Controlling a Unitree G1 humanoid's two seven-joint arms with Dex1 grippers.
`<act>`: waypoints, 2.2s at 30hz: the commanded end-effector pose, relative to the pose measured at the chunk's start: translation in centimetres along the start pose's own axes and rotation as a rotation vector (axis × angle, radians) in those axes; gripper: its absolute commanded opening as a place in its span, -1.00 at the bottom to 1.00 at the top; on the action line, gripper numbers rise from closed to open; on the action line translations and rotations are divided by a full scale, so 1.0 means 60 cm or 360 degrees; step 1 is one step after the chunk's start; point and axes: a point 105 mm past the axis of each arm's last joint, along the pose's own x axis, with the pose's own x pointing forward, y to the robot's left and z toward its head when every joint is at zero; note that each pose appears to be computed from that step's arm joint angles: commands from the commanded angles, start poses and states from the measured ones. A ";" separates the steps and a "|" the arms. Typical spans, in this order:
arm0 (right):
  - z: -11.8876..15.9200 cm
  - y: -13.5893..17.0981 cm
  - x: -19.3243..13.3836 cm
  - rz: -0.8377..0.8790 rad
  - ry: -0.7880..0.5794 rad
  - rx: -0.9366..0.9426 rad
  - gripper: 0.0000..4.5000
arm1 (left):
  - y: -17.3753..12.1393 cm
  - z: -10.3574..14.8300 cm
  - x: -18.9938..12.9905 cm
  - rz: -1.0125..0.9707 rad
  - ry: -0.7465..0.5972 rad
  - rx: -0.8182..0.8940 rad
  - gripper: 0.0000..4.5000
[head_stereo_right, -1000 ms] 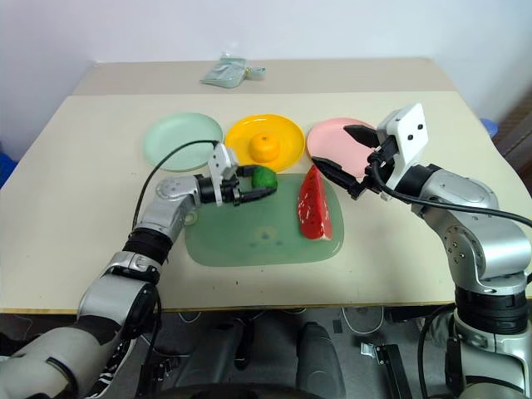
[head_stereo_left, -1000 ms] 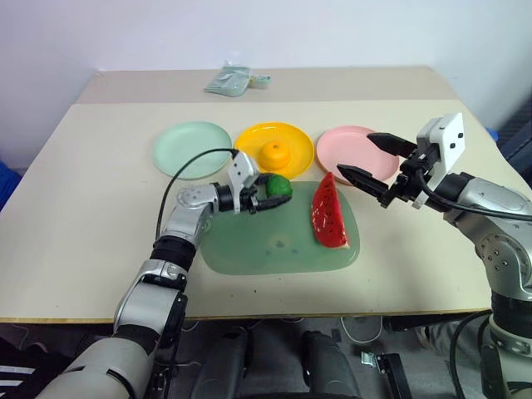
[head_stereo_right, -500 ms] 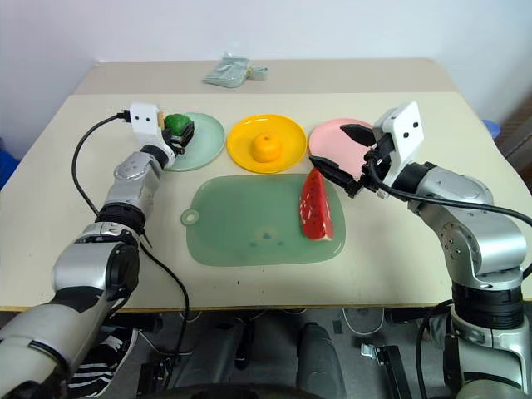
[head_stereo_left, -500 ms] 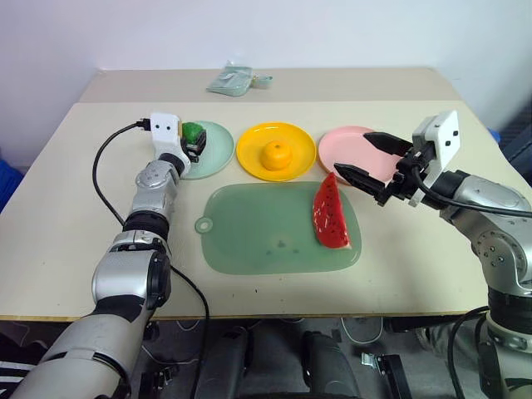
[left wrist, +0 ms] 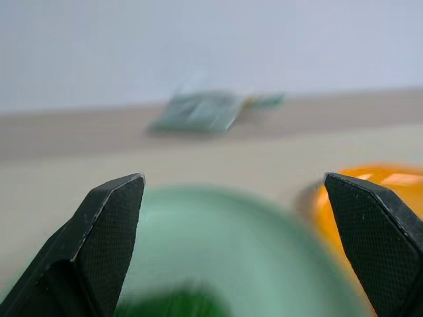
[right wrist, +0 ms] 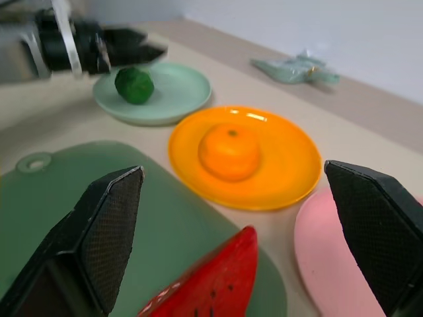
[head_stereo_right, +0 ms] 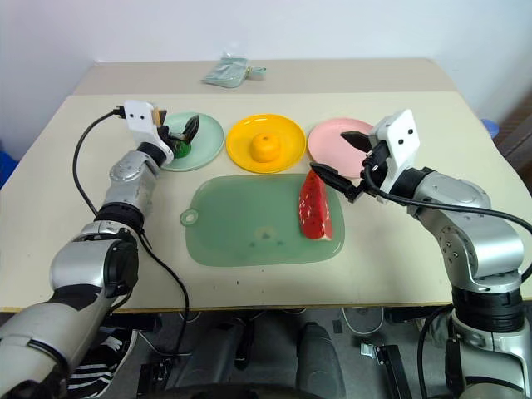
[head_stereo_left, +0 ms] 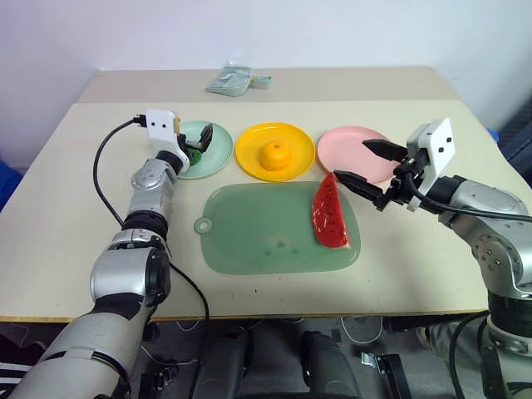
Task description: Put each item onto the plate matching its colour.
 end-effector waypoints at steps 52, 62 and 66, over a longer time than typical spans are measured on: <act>-0.093 0.082 0.034 -0.0165 0.0597 0.0237 -0.07 | -0.125 0.011 -0.206 -0.1718 0.0291 0.0021 1.00; -0.084 0.090 0.037 -0.0100 0.0567 0.0210 -0.63 | -0.129 0.012 -0.204 -0.1719 0.0282 0.0015 1.00; -0.078 0.093 0.038 -0.0076 0.0545 0.0203 -0.82 | -0.131 0.013 -0.203 -0.1723 0.0278 0.0012 1.00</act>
